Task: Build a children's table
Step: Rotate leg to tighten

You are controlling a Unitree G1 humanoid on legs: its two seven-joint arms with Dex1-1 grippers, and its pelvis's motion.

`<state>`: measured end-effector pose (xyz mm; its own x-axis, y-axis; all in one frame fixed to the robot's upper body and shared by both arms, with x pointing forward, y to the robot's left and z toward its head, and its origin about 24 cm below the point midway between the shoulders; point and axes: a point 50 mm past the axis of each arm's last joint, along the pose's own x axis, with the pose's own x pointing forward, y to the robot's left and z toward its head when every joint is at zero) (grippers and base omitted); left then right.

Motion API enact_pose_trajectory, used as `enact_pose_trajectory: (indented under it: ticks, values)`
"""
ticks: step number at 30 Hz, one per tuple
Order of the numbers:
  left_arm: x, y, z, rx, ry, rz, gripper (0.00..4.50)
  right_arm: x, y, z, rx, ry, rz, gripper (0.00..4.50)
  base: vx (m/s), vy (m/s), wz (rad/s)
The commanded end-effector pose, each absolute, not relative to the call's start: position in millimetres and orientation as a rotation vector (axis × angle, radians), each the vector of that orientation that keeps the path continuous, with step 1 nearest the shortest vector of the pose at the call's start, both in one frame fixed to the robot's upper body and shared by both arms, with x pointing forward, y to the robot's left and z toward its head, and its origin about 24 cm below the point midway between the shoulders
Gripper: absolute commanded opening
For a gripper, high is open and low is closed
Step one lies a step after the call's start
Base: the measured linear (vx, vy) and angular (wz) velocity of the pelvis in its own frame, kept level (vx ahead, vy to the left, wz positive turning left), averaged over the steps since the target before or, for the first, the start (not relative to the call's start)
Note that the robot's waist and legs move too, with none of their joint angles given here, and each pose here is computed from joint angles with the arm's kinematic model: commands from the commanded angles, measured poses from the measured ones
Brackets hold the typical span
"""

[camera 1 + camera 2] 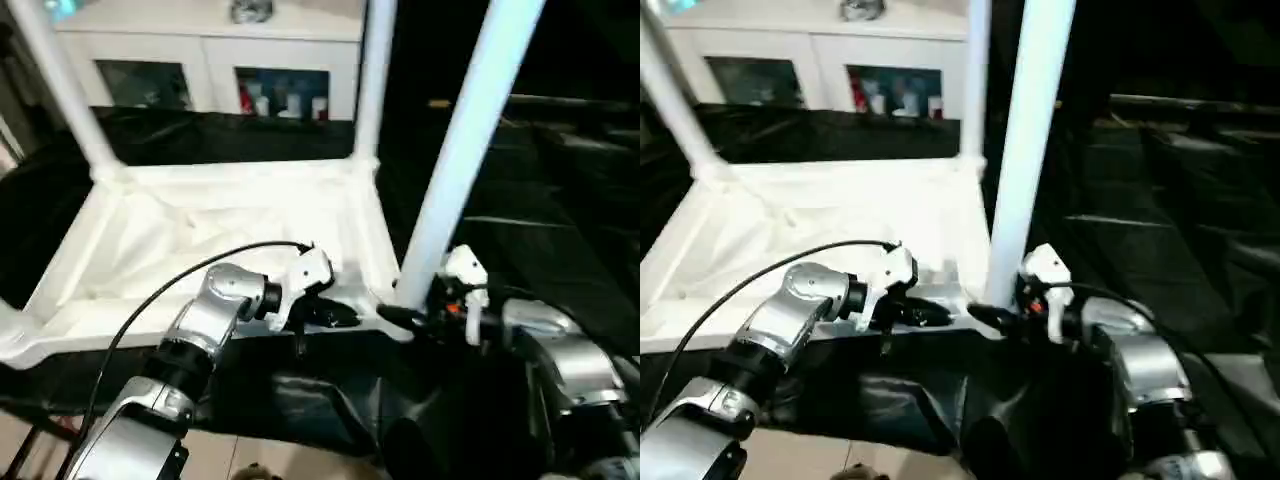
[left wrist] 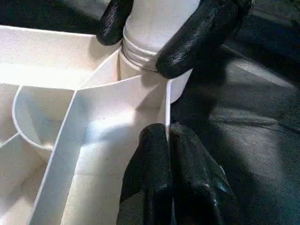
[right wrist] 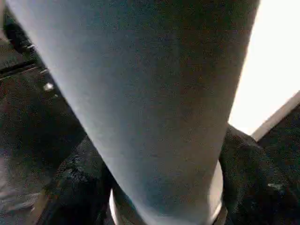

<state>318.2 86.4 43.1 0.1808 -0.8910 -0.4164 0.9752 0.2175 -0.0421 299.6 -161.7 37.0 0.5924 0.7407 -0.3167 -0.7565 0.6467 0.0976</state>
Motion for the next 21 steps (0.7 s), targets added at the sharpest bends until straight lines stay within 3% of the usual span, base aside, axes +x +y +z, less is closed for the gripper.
enact_pose_trajectory:
  ticks: [1,5,9,11,13,18,21]
  values:
    - [326,48,57,0.191,0.271,-1.294,0.00,312.8,-165.1,13,-0.064,0.450,0.576,2.67,0.000,0.000,0.00]
    - [333,29,60,0.175,0.263,-1.218,0.00,318.9,-154.7,8,-0.026,0.460,0.472,2.67,0.000,0.000,0.00]
    - [336,14,64,0.169,0.249,-1.176,0.00,323.1,-138.5,7,-0.076,0.459,0.425,2.67,0.000,0.000,0.00]
    - [338,9,67,0.169,0.235,-1.166,0.00,324.7,-126.4,7,-0.061,0.435,0.449,2.67,0.000,0.000,0.00]
    - [339,7,68,0.179,0.223,-1.167,0.00,325.4,-119.6,9,0.004,0.417,0.486,3.23,0.000,0.000,0.00]
    - [335,11,66,0.194,0.204,-1.241,0.00,322.4,-118.9,15,0.028,0.383,0.579,3.68,0.000,0.000,0.00]
    - [331,16,66,0.195,0.196,-1.303,0.00,316.8,-123.5,19,-0.016,0.360,0.676,3.68,0.000,0.000,0.00]
